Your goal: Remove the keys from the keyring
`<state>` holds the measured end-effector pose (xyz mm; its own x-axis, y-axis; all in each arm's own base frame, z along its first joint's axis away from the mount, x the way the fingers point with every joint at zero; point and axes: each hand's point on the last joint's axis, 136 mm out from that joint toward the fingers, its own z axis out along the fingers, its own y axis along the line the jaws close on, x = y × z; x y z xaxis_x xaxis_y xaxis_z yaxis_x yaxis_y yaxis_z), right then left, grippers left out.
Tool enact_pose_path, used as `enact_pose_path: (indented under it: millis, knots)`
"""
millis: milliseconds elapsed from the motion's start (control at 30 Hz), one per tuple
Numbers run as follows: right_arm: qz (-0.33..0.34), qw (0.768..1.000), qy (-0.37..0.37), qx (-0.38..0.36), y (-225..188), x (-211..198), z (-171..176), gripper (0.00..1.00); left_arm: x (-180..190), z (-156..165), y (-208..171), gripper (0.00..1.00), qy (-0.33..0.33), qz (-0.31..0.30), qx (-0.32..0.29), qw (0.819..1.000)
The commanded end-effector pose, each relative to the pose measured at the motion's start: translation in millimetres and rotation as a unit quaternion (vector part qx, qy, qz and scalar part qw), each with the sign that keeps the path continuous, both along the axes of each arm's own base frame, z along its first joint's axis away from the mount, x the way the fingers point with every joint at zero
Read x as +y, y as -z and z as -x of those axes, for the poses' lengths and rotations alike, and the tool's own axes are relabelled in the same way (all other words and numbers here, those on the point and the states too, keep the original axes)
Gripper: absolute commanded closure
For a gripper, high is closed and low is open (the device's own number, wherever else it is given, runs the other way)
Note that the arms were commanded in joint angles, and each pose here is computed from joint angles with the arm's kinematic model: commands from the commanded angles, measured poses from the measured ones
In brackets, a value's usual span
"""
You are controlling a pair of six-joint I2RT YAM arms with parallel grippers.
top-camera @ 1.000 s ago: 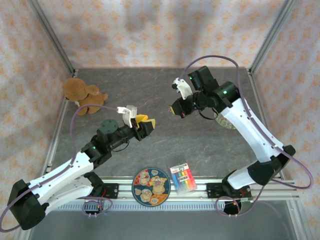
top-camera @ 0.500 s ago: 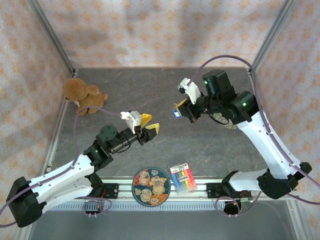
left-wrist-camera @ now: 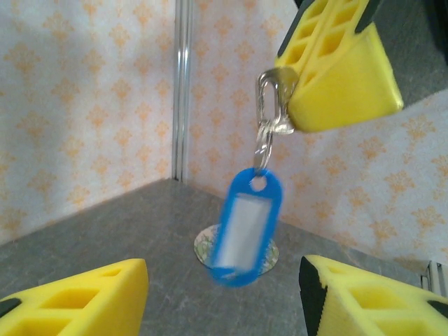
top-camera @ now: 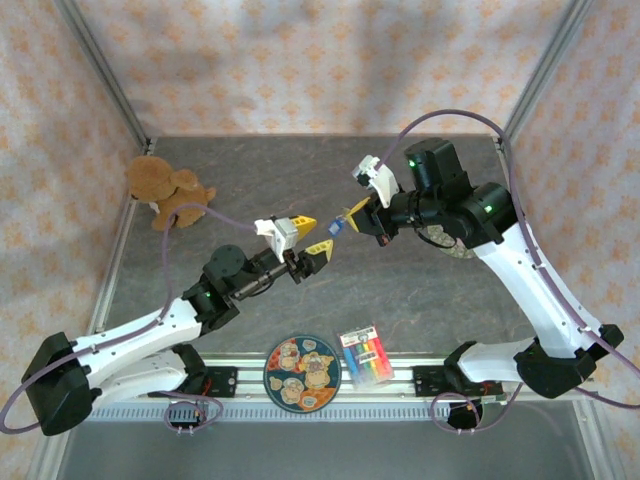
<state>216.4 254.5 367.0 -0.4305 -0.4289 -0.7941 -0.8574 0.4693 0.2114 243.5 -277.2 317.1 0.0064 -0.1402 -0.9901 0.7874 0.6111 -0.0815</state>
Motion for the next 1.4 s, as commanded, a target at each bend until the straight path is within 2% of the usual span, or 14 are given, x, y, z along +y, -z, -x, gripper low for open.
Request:
enact_pose_path:
  millis: [0,400,867,1233,1367]
  knots:
    - [-0.035,0.999,-0.014,-0.002,-14,6,9,1.00,-5,3,-40,0.40,0.004,0.032,-0.057,0.998]
    - [-0.056,0.998,-0.025,0.008,-16,10,15,1.00,-27,-3,-46,0.40,0.025,0.025,-0.070,0.997]
    - [-0.070,0.997,-0.029,0.003,-22,9,20,1.00,-37,-5,-55,0.46,0.036,0.022,-0.081,0.996]
    - [-0.073,0.997,-0.028,-0.002,-25,7,22,1.00,-40,-3,-56,0.61,0.037,0.020,-0.084,0.996]
    - [-0.075,0.997,-0.028,-0.005,-26,6,23,1.00,-39,-2,-57,0.62,0.037,0.024,-0.084,0.995]
